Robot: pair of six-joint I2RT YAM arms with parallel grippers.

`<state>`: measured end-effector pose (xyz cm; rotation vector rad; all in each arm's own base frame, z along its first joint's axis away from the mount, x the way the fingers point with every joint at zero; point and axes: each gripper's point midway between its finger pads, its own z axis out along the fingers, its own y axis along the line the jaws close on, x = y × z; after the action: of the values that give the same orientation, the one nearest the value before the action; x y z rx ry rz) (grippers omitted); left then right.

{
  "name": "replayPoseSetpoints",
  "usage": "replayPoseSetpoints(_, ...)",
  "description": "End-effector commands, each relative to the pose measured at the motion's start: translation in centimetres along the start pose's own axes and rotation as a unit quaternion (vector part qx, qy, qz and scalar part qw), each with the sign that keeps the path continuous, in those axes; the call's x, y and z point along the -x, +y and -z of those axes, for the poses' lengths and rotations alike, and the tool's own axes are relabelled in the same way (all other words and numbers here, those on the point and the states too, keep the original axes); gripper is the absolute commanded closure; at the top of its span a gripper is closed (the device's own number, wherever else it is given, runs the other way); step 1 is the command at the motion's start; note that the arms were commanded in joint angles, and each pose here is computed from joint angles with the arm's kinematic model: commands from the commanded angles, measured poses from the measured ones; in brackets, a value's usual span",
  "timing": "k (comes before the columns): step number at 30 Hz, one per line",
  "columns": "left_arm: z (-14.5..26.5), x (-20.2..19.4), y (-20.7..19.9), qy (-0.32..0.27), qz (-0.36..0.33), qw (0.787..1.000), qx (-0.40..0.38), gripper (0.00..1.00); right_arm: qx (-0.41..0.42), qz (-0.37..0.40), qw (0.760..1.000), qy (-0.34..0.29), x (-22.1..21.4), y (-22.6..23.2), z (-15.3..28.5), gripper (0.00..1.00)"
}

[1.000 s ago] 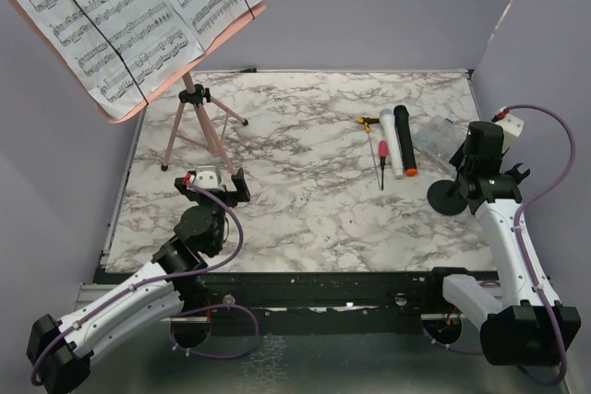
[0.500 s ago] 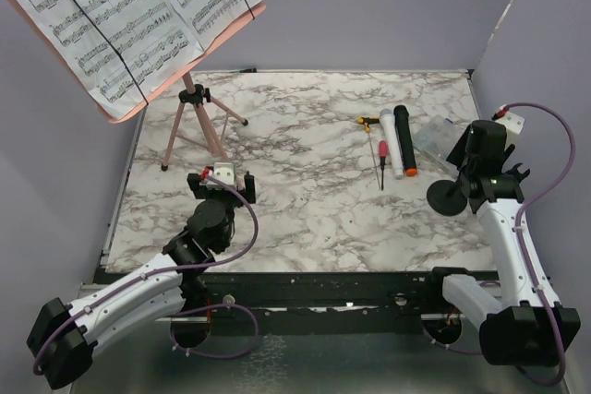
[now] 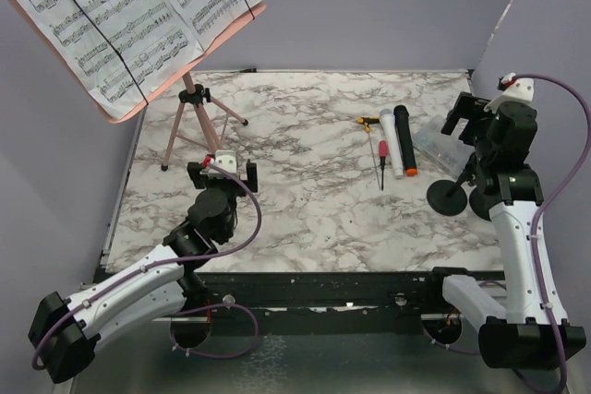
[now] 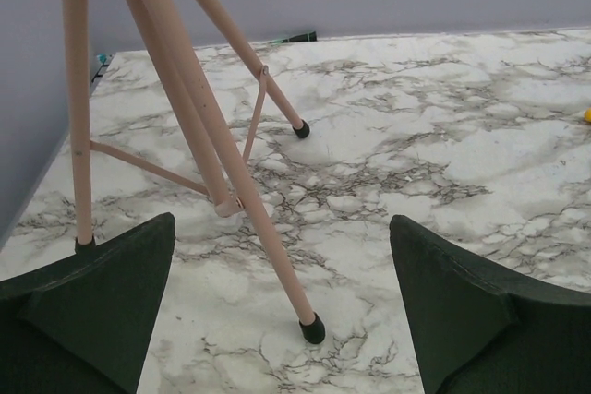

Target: Pack up the instrument practice props

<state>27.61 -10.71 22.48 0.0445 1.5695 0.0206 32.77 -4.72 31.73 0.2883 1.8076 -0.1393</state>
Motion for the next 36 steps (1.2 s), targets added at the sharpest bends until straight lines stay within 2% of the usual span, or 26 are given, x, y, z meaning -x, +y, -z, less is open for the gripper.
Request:
replayPoseSetpoints(1, -0.9, 2.1, 0.7, 0.006, 0.002, 0.999, 0.040, 0.01, 0.113, 0.007, 0.993, -0.042, 2.8, 4.0, 0.3, 0.00)
replayPoseSetpoints(5, -1.8, 4.6, 0.0, 0.002, 0.015, 0.999, 0.039, 0.01, 0.193, -0.009, 0.980, -0.049, 3.5, 7.0, 0.7, 0.00)
replayPoseSetpoints(13, -3.7, 8.5, -0.5, 0.024, 0.021, 0.997, 0.071, 0.01, 0.367, 0.001, 0.929, -0.053, 3.5, 13.0, 1.8, 0.00)
replayPoseSetpoints(18, -5.3, 10.5, -2.1, 0.053, 0.032, 0.997, 0.040, 0.01, 0.434, -0.007, 0.900, -0.036, 3.0, 15.7, 1.2, 0.00)
replayPoseSetpoints(28, -9.2, 13.7, -3.3, 0.126, 0.039, 0.991, -0.001, 0.01, 0.521, 0.049, 0.852, -0.014, 1.1, 25.1, 0.2, 0.00)
replayPoseSetpoints(33, -9.4, 16.3, -4.7, 0.138, 0.075, 0.985, -0.069, 0.01, 0.552, 0.062, 0.832, 0.004, -0.7, 29.0, 0.7, 0.00)
replayPoseSetpoints(36, -8.3, 19.0, -6.0, 0.137, 0.080, 0.980, -0.120, 0.01, 0.570, 0.072, 0.819, -0.008, -0.9, 31.1, 1.3, 0.00)
